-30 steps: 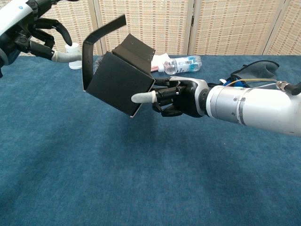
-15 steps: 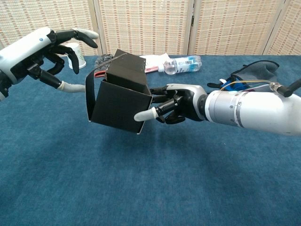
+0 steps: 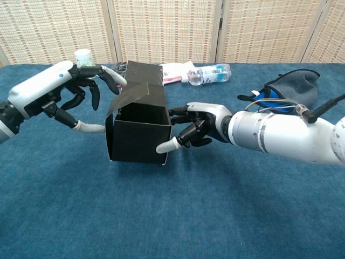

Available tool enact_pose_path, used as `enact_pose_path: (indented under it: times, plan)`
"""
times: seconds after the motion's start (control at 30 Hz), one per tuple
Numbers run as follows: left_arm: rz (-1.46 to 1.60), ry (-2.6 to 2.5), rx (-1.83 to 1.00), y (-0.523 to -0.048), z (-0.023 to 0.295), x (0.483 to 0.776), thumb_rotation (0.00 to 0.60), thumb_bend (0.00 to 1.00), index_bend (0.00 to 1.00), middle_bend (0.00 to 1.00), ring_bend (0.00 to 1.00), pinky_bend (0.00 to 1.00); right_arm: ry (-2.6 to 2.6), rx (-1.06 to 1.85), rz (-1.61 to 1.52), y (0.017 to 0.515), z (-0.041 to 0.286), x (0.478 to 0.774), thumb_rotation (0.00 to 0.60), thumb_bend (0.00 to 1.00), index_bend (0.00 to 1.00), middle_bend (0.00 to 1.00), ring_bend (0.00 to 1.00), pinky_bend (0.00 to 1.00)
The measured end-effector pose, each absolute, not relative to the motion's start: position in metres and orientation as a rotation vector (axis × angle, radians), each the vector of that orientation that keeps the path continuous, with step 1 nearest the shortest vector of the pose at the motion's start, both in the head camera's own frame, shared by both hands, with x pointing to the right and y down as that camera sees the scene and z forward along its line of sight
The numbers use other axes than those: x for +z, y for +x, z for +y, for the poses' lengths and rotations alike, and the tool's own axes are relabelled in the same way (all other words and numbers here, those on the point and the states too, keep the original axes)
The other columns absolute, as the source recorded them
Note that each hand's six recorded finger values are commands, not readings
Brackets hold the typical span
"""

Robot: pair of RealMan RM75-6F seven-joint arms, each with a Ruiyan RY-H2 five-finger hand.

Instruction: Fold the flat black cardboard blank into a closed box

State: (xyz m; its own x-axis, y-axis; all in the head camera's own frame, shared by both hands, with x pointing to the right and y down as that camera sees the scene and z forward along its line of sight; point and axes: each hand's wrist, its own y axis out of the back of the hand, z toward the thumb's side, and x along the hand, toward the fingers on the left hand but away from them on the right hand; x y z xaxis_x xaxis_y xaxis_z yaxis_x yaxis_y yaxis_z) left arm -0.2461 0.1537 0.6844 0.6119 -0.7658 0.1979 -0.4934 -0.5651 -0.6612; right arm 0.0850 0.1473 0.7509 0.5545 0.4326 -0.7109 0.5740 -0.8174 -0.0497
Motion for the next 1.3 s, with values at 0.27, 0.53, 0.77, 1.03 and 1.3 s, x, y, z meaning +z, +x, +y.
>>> enact_pose_path:
  times: [0.27, 0.53, 0.77, 1.03, 1.3]
  plan:
    - [0.931, -2.289, -0.644, -0.244, 0.166, 0.698, 0.600, 0.04, 0.39, 0.27, 0.55, 0.88, 2.670, -1.174, 0.865, 0.083, 0.155, 0.756, 0.600, 0.24, 0.34, 0.39, 0.75, 1.00]
    - [0.843, -2.276, -0.627, -0.239, 0.178, 0.705, 0.600, 0.04, 0.39, 0.27, 0.55, 0.88, 2.745, -1.203, 0.887, 0.084, 0.161, 0.756, 0.600, 0.24, 0.34, 0.38, 0.75, 1.00]
    - [0.745, -2.254, -0.622, -0.237, 0.187, 0.707, 0.600, 0.04, 0.38, 0.27, 0.55, 0.88, 2.796, -1.212, 0.889, 0.088, 0.167, 0.754, 0.600, 0.24, 0.34, 0.36, 0.75, 1.00]
    - [0.653, -2.239, -0.617, -0.234, 0.191, 0.707, 0.600, 0.04, 0.38, 0.27, 0.55, 0.88, 2.828, -1.212, 0.880, 0.092, 0.172, 0.753, 0.600, 0.24, 0.34, 0.35, 0.75, 1.00]
    - [0.574, -2.243, -0.631, -0.231, 0.196, 0.710, 0.600, 0.04, 0.37, 0.27, 0.55, 0.88, 2.861, -1.222, 0.876, 0.096, 0.174, 0.753, 0.600, 0.24, 0.34, 0.35, 0.75, 1.00]
